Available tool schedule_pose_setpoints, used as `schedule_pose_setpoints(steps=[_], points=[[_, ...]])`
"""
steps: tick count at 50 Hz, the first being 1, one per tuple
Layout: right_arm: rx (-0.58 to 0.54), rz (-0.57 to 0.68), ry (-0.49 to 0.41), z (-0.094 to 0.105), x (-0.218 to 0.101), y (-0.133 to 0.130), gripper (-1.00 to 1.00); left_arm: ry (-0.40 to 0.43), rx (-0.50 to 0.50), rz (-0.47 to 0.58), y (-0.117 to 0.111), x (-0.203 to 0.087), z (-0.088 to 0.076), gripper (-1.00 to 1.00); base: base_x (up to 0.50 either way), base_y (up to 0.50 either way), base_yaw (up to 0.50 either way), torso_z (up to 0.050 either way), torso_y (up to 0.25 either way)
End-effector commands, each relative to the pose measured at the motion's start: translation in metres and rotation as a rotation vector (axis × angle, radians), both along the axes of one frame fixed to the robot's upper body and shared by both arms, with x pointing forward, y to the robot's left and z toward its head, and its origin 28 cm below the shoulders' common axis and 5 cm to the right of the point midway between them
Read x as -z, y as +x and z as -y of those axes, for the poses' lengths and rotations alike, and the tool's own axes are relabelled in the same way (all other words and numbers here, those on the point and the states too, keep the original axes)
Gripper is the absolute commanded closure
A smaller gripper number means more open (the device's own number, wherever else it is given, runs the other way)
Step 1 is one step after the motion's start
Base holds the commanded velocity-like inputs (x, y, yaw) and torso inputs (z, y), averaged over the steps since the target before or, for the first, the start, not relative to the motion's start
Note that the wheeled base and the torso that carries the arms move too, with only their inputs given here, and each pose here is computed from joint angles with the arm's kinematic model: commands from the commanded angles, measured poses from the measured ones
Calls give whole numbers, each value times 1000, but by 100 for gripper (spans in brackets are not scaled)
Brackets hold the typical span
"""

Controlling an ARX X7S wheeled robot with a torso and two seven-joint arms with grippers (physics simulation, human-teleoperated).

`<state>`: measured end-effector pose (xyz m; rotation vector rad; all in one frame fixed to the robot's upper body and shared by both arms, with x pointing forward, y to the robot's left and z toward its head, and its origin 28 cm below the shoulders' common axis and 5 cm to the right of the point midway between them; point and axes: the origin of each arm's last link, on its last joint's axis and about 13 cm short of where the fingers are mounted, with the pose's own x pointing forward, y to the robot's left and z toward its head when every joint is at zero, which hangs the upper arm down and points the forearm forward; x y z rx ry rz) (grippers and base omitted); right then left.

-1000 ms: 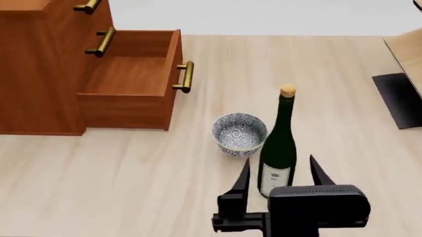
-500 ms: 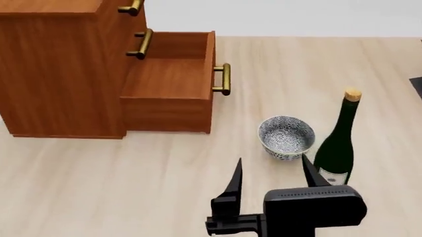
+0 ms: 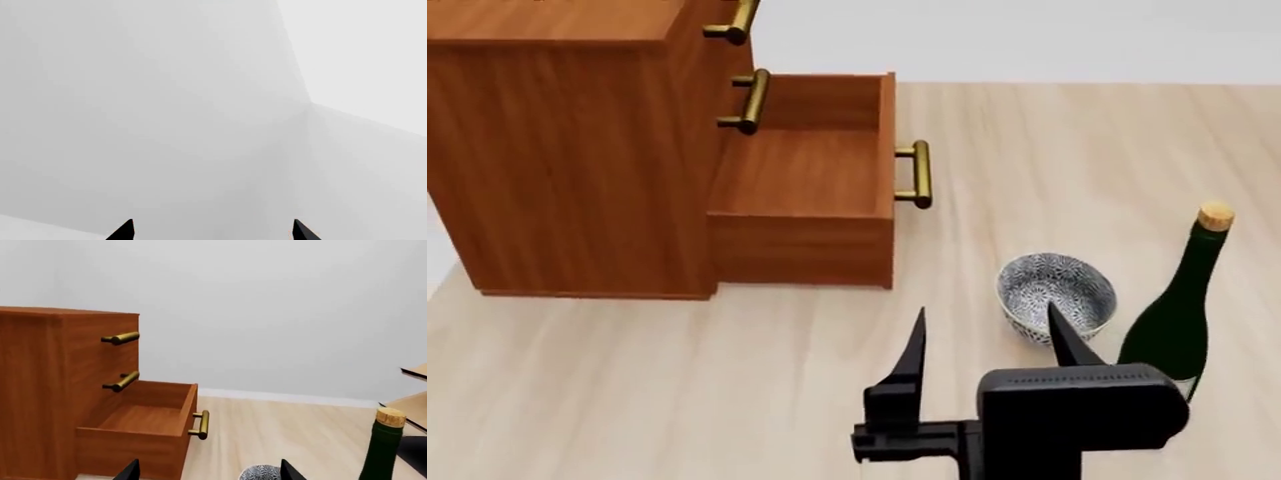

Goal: Close the bottom drawer of the cabinet and open the top drawer.

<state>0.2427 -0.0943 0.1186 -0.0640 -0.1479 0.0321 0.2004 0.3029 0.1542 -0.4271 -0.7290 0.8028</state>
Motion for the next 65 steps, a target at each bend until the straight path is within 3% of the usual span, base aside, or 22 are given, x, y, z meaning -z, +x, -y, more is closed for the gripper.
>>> schedule_pose_setpoints(steps=[1, 36, 49, 55, 57, 59, 62, 65], points=[[6, -3, 11, 1, -3, 1, -100, 5, 2, 0, 0, 0, 0, -100, 102, 23, 0, 0, 0], [9, 3, -10, 0, -3, 1, -100, 12, 7, -4, 3, -2, -1, -100, 97, 57, 0, 0, 0], [8, 6, 23, 3, -5, 3, -100, 15, 8, -6, 3, -7, 0, -100, 108, 144, 0, 0, 0], [4, 3, 25, 2, -7, 4, -100, 18, 14, -3, 2, 3, 1, -100, 140, 129, 0, 0, 0], [6, 3, 27, 2, -7, 4, -100, 19, 14, -2, 3, -7, 0, -100, 150, 98, 0, 0, 0], [6, -3, 36, 3, -6, 6, -100, 20, 15, -3, 2, 3, 0, -100, 160, 72, 0, 0, 0], [6, -6, 41, 3, -6, 5, -100, 20, 15, -3, 2, -8, 1, -100, 161, 52, 0, 0, 0], [6, -5, 42, 3, -6, 5, -100, 20, 13, -4, 1, 3, 1, -100, 165, 30, 0, 0, 0]])
